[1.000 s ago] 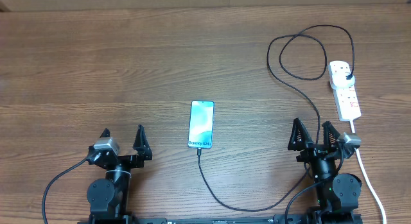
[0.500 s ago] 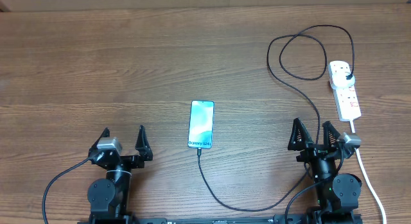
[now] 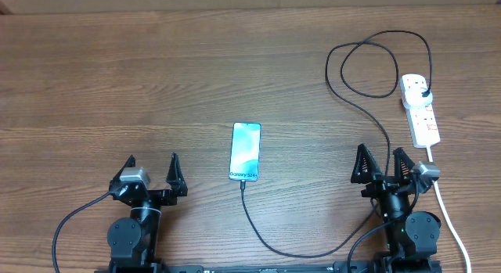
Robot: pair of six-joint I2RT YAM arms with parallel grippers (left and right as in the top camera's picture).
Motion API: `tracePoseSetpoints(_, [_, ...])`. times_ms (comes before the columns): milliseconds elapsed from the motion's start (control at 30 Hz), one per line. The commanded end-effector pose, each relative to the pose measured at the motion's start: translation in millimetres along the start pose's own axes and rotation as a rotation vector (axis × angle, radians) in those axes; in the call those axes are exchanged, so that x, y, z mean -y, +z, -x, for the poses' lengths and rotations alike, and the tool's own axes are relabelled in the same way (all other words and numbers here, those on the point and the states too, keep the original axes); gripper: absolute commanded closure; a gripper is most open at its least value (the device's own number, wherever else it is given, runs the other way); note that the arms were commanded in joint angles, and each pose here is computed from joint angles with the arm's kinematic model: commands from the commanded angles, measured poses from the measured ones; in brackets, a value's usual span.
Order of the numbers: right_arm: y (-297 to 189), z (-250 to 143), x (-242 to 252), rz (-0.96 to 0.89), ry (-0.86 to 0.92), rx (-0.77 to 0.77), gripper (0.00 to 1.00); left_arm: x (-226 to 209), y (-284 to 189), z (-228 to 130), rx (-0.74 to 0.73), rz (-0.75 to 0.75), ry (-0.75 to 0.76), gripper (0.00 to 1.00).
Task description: Plug charger to phone and switch on socket
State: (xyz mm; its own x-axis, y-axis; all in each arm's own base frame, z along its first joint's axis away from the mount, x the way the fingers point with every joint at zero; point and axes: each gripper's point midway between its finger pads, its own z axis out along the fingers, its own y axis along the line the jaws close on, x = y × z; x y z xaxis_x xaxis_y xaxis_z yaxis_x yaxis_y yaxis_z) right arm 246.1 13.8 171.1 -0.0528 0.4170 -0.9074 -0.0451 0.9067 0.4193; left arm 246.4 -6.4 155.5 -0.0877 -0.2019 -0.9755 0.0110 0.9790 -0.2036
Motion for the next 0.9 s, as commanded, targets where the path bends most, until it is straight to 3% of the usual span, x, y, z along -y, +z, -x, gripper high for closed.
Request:
tracePoseSetpoints(0, [0.1, -1.8, 0.0, 0.007, -0.008, 0.002, 0.0, -3.1, -0.4, 1.1, 0.011, 0.016, 0.022, 0.0])
tracePoseSetpoints(600, [0.1, -1.7, 0.0, 0.007, -0.008, 0.002, 0.0, -1.8, -0.3, 0.5, 0.008, 0.01, 0.027, 0.0])
tracePoseSetpoints(767, [0.1, -1.8, 0.0, 0.007, -0.008, 0.002, 0.0, -0.6, -0.3, 0.3, 0.007, 0.003, 0.14, 0.0])
tracePoseSetpoints(867, [0.1, -1.8, 0.0, 0.007, -0.008, 0.002, 0.0, 0.1, -0.4, 0.4, 0.007, -0.001, 0.135, 0.0])
